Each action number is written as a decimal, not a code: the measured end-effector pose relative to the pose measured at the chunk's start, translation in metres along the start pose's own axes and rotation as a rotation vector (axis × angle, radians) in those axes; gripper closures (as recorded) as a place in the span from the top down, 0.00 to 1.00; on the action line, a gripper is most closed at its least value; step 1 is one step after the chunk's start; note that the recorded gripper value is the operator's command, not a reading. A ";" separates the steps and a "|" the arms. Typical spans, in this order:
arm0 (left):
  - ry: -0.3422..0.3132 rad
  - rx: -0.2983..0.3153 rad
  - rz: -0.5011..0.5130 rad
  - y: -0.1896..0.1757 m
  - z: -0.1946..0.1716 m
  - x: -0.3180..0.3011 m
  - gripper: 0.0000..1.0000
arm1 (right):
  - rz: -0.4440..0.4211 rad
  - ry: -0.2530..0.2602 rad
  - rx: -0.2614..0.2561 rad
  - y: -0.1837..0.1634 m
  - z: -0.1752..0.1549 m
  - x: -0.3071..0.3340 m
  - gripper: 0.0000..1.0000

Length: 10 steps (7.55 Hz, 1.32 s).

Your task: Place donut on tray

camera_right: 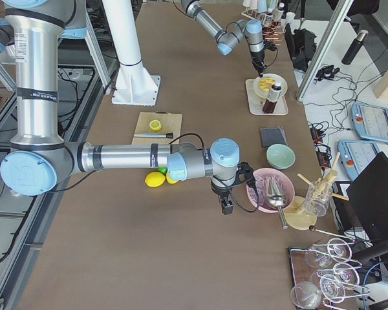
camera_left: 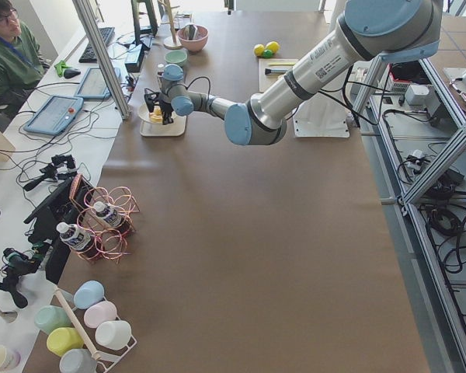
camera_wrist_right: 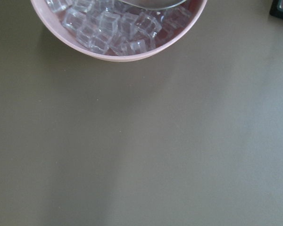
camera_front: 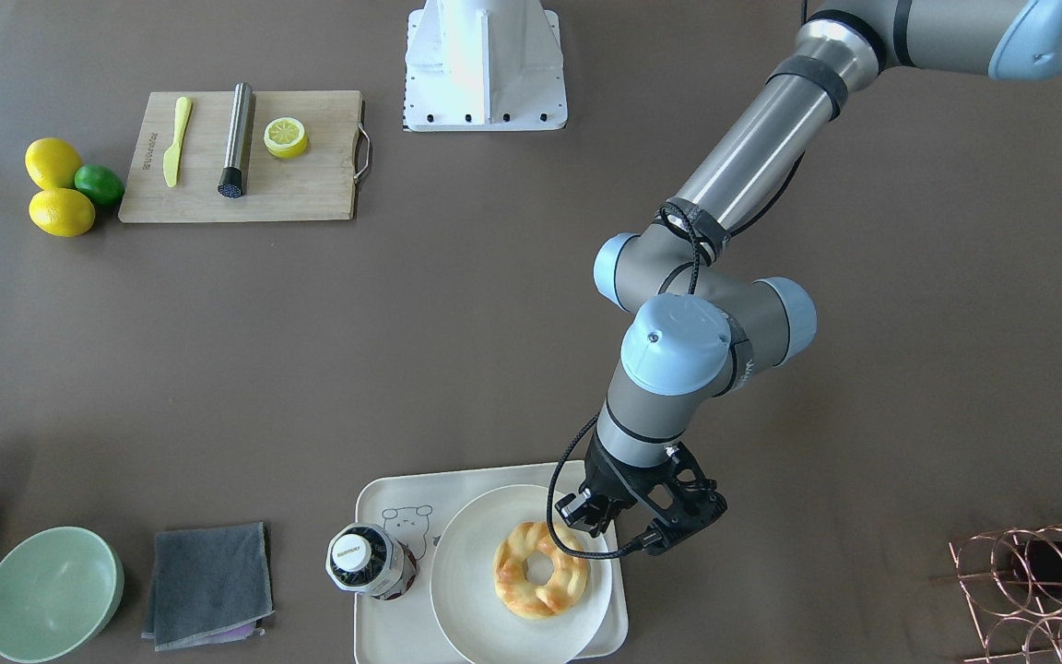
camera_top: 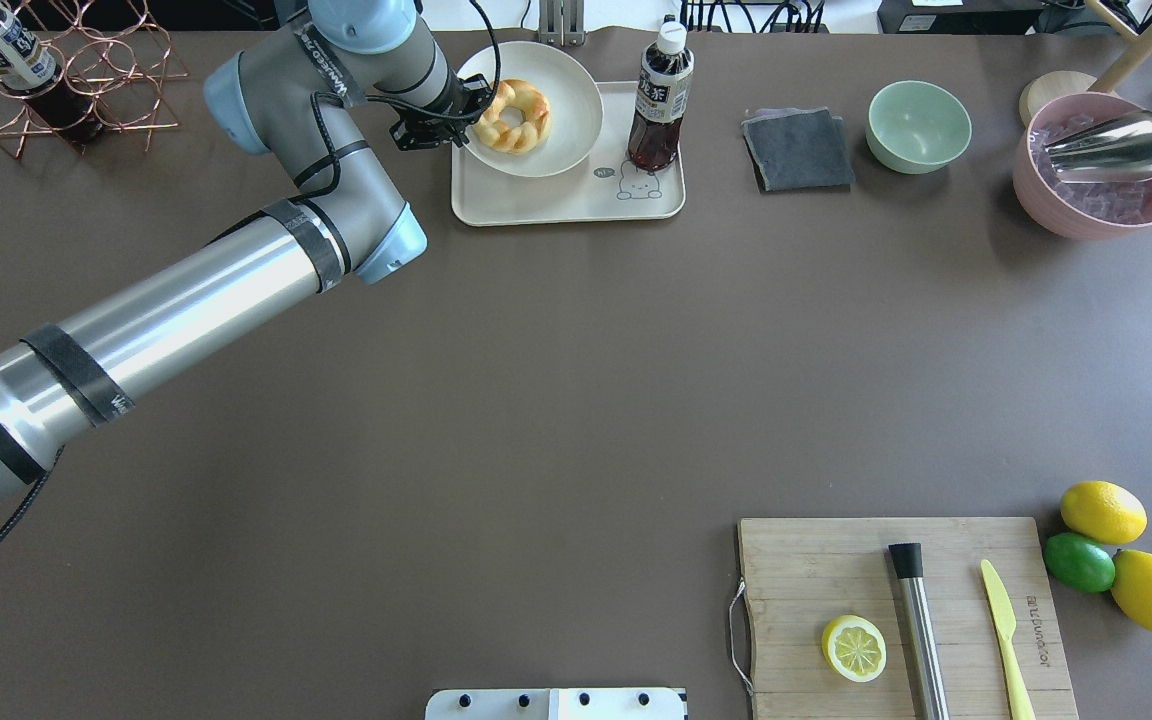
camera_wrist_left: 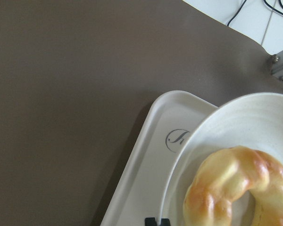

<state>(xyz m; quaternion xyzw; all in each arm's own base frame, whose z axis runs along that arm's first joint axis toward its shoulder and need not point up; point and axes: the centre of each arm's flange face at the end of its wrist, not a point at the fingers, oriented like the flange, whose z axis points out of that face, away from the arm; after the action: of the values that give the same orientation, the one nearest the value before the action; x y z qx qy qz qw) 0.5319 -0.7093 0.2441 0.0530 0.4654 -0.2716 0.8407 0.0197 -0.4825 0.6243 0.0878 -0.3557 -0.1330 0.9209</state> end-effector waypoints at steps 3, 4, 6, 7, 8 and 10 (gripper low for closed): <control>0.065 0.007 0.127 0.002 -0.025 -0.024 0.98 | -0.003 0.035 -0.011 0.022 0.000 0.019 1.00; 0.085 -0.013 0.160 -0.007 -0.044 -0.057 0.98 | -0.003 0.037 -0.011 0.024 0.000 0.020 1.00; 0.110 -0.105 0.221 -0.037 -0.097 -0.143 0.98 | 0.004 0.037 -0.012 0.027 0.000 0.020 1.00; 0.104 -0.124 0.260 -0.054 -0.128 -0.188 0.98 | 0.011 0.037 -0.014 0.028 0.001 0.021 1.00; 0.066 -0.122 0.326 -0.071 -0.157 -0.236 0.98 | 0.019 0.035 -0.014 0.029 0.001 0.022 1.00; -0.081 -0.119 0.477 -0.107 -0.221 -0.332 0.98 | 0.045 0.029 -0.017 0.032 0.002 0.024 1.00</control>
<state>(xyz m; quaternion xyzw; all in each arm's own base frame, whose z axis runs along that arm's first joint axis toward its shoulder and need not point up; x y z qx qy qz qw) 0.1723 -0.5889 0.4071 0.1009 0.4209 -0.0396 0.9006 0.0410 -0.4601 0.6492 0.0738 -0.3428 -0.1142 0.9295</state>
